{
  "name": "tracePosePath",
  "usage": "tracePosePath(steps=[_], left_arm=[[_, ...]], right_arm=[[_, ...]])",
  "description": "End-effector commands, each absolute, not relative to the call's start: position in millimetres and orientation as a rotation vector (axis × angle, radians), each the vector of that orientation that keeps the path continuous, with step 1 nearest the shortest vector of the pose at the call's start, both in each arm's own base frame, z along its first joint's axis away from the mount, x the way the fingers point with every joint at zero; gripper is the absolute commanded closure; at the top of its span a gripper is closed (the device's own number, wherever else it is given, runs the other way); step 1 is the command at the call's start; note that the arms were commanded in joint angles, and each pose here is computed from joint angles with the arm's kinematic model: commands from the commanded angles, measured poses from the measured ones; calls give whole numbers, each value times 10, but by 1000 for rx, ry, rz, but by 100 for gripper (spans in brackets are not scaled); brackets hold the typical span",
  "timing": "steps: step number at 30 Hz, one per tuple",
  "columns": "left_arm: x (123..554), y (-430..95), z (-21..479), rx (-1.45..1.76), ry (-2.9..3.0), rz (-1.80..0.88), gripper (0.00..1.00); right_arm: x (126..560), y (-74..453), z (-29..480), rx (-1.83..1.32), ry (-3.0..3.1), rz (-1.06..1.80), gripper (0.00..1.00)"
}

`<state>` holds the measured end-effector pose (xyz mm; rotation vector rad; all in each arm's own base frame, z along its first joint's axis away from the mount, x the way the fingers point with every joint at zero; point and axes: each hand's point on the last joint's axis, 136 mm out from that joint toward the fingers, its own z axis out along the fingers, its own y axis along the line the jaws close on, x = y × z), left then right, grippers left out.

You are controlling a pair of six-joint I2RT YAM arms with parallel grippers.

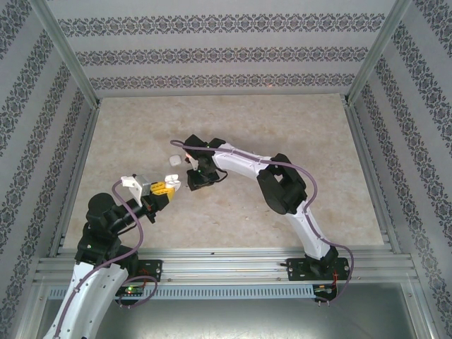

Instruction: Insert wireless bluetooth earbuds into charging case

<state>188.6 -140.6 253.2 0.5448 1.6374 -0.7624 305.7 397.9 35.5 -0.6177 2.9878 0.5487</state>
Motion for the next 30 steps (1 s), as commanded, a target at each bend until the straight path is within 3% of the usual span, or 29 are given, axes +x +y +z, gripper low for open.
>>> tracePosePath(steps=[1,3,8,18,30], left_arm=[[1878,-1369,2586,527,1621,-747,100],[1884,-1366,2585,524,1618,-744,100],[1898,-1363,2591,524,1609,-738,100],[1861,-1368,2581,545,1612,-732,100],[1869,-1362,2542,538,1619,-730,100]], right_arm=[[3119,3932,782,-319,2976,540,60],[3101,4024,843,-222,2951,607,53],[3029,4263,842,-43,2907,747,51],[2882,4549,580,3,2917,827,68],[2911,4507,265,48,2975,787,64]])
